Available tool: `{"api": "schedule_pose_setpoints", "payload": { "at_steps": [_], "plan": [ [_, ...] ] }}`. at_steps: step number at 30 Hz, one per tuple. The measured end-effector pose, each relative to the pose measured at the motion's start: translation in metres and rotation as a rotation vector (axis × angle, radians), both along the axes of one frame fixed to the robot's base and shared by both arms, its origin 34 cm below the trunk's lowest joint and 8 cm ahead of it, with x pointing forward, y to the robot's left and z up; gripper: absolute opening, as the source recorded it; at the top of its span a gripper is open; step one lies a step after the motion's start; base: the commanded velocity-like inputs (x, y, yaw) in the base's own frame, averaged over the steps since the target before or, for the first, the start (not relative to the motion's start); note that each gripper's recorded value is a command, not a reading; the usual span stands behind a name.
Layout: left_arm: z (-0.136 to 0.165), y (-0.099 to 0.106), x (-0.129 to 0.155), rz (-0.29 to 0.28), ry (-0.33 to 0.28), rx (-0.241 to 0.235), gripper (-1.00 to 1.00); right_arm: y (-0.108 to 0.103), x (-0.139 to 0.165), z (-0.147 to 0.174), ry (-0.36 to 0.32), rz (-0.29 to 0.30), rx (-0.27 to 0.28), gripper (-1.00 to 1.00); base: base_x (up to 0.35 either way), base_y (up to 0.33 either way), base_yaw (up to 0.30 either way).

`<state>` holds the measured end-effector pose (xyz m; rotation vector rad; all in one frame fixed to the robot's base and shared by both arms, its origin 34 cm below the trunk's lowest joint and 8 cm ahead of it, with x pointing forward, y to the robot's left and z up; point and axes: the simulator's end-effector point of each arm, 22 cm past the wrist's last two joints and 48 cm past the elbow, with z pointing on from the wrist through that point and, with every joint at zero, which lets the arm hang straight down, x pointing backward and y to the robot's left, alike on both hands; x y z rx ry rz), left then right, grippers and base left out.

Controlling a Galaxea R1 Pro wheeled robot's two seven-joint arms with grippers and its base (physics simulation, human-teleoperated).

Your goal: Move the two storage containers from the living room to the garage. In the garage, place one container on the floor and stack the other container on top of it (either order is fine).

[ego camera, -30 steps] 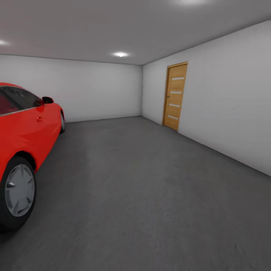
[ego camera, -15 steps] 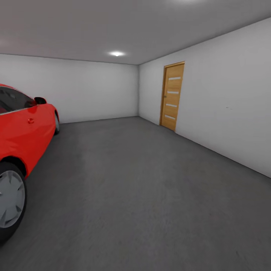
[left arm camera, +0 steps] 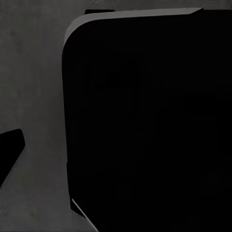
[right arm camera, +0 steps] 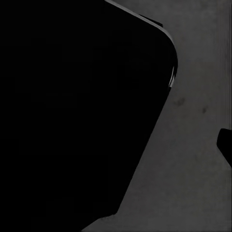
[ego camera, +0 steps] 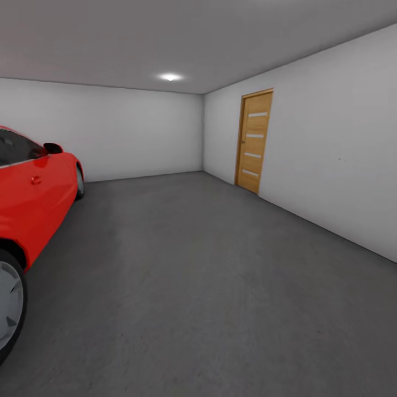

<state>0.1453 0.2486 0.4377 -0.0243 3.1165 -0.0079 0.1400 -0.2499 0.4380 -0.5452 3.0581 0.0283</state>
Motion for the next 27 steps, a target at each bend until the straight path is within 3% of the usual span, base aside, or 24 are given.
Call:
{"api": "schedule_pose_setpoints", "payload": {
  "at_steps": [27],
  "plan": [
    [0.0000, 0.0011, -0.0004, 0.001, 0.001, 0.003, 1.00, 0.0005, 0.0000, 0.0000, 0.000, -0.001, 0.001, 1.00, 0.321, 0.000, 0.000]
  ]
}}
